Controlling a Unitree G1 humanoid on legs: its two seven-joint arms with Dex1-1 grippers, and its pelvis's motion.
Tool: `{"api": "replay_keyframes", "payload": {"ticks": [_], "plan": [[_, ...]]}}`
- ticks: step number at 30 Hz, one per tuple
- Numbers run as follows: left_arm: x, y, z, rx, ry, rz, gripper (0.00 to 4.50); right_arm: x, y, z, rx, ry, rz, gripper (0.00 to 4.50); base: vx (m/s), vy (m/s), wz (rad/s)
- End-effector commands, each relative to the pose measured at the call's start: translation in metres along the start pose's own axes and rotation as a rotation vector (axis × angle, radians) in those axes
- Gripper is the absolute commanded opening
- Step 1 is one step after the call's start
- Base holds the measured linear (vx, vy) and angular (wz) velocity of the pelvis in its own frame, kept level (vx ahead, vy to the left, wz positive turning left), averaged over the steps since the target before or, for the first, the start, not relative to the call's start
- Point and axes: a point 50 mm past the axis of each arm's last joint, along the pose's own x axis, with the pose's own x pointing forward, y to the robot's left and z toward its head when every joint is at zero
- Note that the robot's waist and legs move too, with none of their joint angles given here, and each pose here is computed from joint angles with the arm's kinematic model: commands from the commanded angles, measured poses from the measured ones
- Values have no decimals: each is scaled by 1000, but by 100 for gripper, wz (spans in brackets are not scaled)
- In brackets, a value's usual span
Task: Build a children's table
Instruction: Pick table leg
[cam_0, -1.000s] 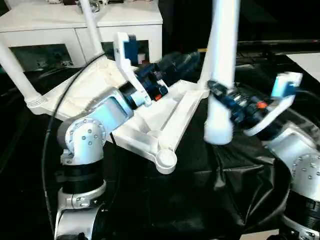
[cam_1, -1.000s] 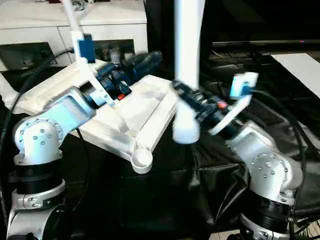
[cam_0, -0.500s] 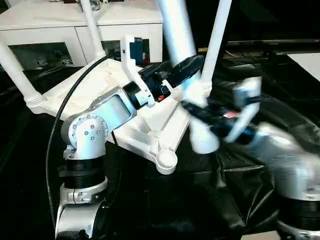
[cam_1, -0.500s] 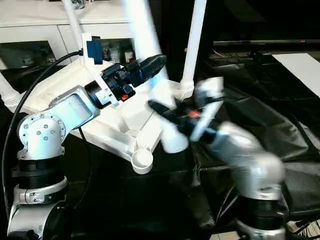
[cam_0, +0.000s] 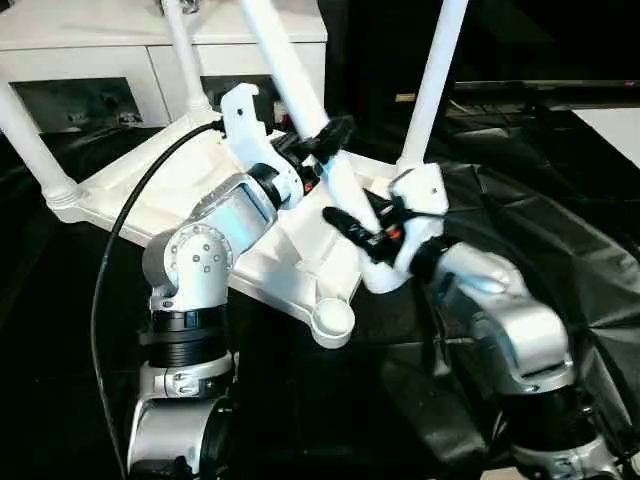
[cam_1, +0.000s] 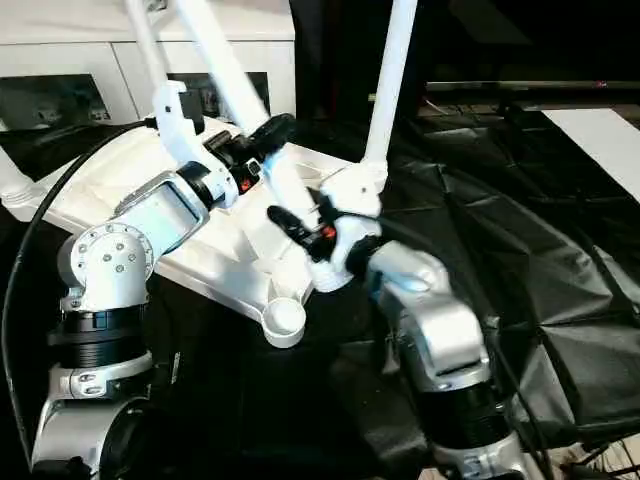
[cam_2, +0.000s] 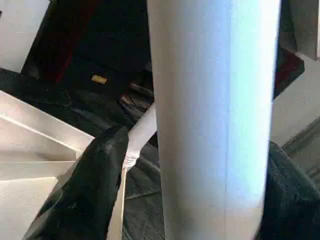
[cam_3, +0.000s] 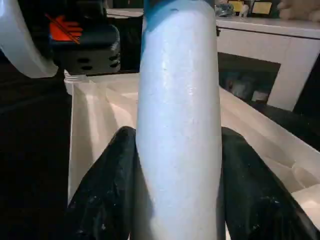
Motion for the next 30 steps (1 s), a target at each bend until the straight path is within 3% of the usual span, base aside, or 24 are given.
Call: {"api": "replay_keyframes", "payload": {"ticks": [1, 5, 13, 14, 15, 16, 21, 24, 30], "plan": [[-1, 4, 0, -1, 2, 49, 323, 1, -2, 6, -41, -44, -41, 181, 0, 0, 0], [-2, 7, -2, -28, -8, 101, 286, 7, -1, 8, -75, -59, -73, 181, 0, 0, 0], [-3, 3, -1, -32, 1, 63, 235, 9, 0, 8, -83, -63, -73, 181, 0, 0, 0], [-3, 2, 0, -32, 3, 49, 222, 10, 1, 9, -58, -70, -59, 181, 0, 0, 0], [-4, 2, 1, -32, 3, 45, 215, 10, 1, 9, -48, -73, -54, 237, 0, 0, 0], [-4, 0, 2, -16, 10, 16, 204, 9, 4, 12, 21, -93, 5, 237, 0, 0, 0], [-10, -6, 5, 76, 75, -128, 181, -2, -4, 17, 122, -85, 91, 292, 0, 0, 0], [-18, -12, 10, 133, 148, -296, 180, -18, -17, 16, 205, 2, 210, 309, 0, 0, 0], [-29, -21, 21, 120, 187, -474, 179, -35, -23, 9, 286, 122, 327, 312, 0, 0, 0]]}}
